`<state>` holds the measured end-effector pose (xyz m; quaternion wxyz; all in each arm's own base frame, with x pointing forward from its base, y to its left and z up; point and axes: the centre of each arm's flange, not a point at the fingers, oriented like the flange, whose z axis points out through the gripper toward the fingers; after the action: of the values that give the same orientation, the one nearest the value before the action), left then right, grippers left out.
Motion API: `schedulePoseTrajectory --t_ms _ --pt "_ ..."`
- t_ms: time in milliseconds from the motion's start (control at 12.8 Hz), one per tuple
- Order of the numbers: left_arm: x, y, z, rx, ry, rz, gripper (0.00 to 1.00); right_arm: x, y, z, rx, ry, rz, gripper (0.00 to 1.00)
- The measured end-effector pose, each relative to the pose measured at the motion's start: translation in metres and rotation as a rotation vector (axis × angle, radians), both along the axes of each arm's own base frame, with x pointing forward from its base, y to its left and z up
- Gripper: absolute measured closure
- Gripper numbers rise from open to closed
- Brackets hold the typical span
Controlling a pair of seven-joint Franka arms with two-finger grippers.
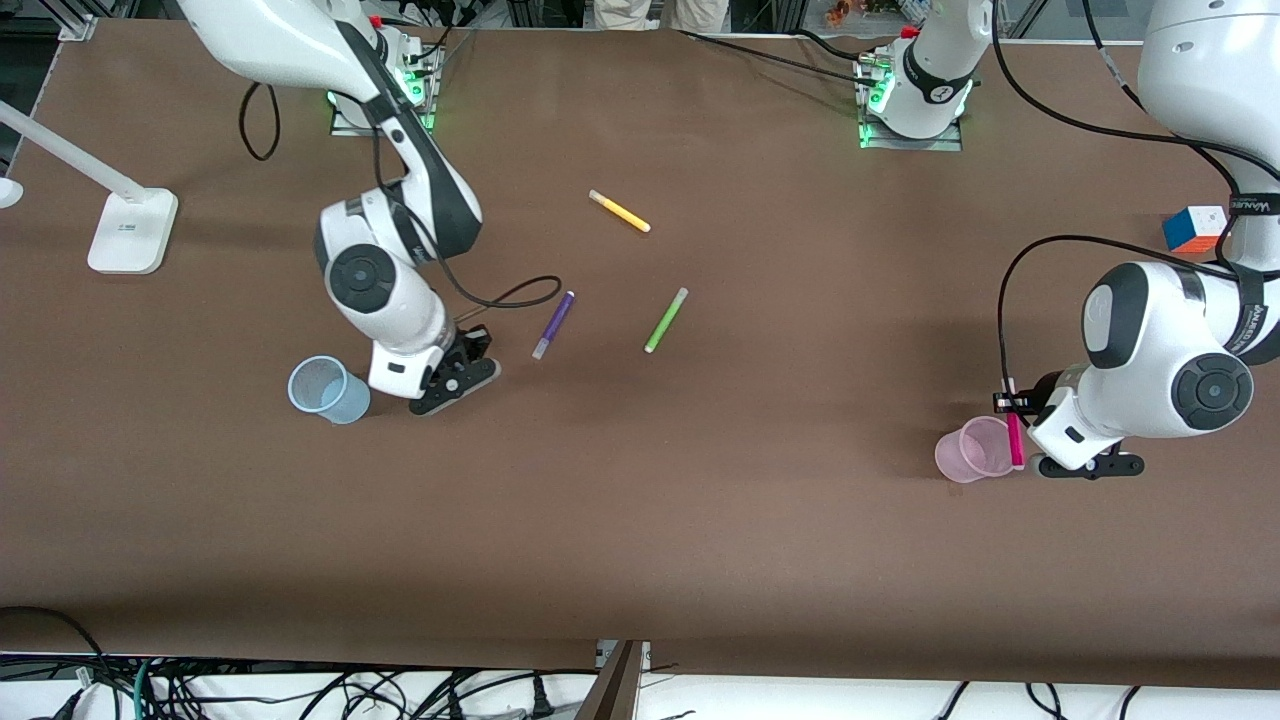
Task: Place pink and blue markers in matching cups
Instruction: 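Carry the pink marker over the pink cup with the left gripper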
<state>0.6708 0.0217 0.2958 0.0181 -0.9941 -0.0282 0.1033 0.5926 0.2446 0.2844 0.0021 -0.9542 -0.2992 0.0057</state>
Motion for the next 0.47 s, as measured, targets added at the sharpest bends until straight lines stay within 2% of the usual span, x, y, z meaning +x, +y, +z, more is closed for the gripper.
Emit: schedulePoseTrajectory --t_ms 156,469 --pt "0.005 0.001 -0.008 -0.005 -0.034 0.001 0.82 0.007 -0.003 0.03 -0.001 0.0 0.101 0.83" --pt "0.007 -0.005 -0.013 -0.011 -0.038 -0.008 0.82 0.018 -0.013 0.081 0.007 0.002 0.293 0.83"
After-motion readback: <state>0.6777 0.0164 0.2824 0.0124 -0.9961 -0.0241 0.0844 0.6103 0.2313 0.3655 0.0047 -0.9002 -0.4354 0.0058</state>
